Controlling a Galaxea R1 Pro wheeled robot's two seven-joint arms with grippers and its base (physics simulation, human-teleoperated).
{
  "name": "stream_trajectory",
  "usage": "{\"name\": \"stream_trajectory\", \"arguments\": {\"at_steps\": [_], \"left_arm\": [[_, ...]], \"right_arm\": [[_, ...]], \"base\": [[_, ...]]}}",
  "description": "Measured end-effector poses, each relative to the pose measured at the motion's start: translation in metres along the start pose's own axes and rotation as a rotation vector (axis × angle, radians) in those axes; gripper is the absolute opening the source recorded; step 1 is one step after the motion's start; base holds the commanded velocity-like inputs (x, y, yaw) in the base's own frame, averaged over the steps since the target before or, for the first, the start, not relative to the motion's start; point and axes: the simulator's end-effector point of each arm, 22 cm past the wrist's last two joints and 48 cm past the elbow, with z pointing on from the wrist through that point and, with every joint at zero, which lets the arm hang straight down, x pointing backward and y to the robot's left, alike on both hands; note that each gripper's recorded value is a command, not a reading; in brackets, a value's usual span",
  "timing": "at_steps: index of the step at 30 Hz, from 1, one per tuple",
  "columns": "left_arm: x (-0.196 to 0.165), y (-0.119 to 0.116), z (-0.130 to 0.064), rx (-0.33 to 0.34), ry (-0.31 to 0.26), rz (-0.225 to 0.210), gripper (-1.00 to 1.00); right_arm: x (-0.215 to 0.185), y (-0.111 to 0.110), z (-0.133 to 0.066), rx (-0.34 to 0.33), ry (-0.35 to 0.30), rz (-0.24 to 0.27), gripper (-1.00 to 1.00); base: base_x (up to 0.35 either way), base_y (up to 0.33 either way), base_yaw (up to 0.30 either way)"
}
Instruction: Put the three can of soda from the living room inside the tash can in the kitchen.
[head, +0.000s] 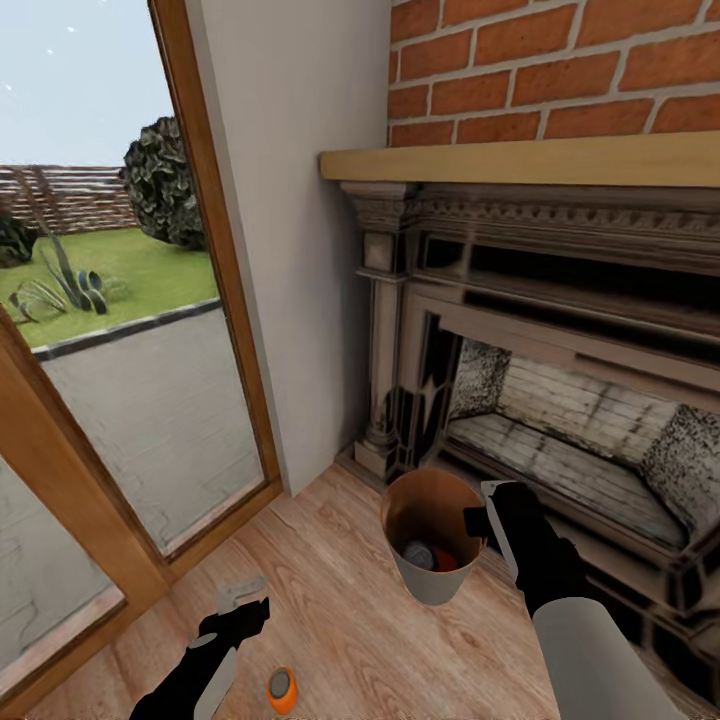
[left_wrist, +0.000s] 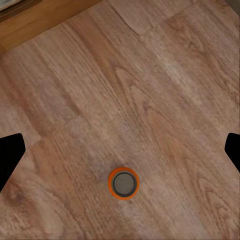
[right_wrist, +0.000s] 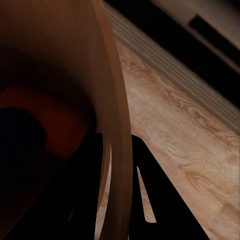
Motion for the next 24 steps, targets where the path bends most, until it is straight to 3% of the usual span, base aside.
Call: {"name": "stream_trajectory", "arguments": {"at_steps": [9,14,24], "left_arm": [[0.019,0.002,0.015,-0.003,0.013,0.001,1.0],[0.02,0.003,0.016,-0.003,0.017,0.002,1.0],[0.021,0.003,0.016,-0.003,0.018,0.003,1.0]], "right_arm": [[0.013,0.002,0.021,0.0,0.014,-0.002,-1.0],[0.015,0.003,0.022,0.0,0.016,-0.002,-1.0],[0.015,0.002,0.023,0.003,0.017,-0.004,-1.0]], "base": [[0.0,0.0,0.0],[0.016,0.0,0.0],[0.204,0.0,0.0]]}}
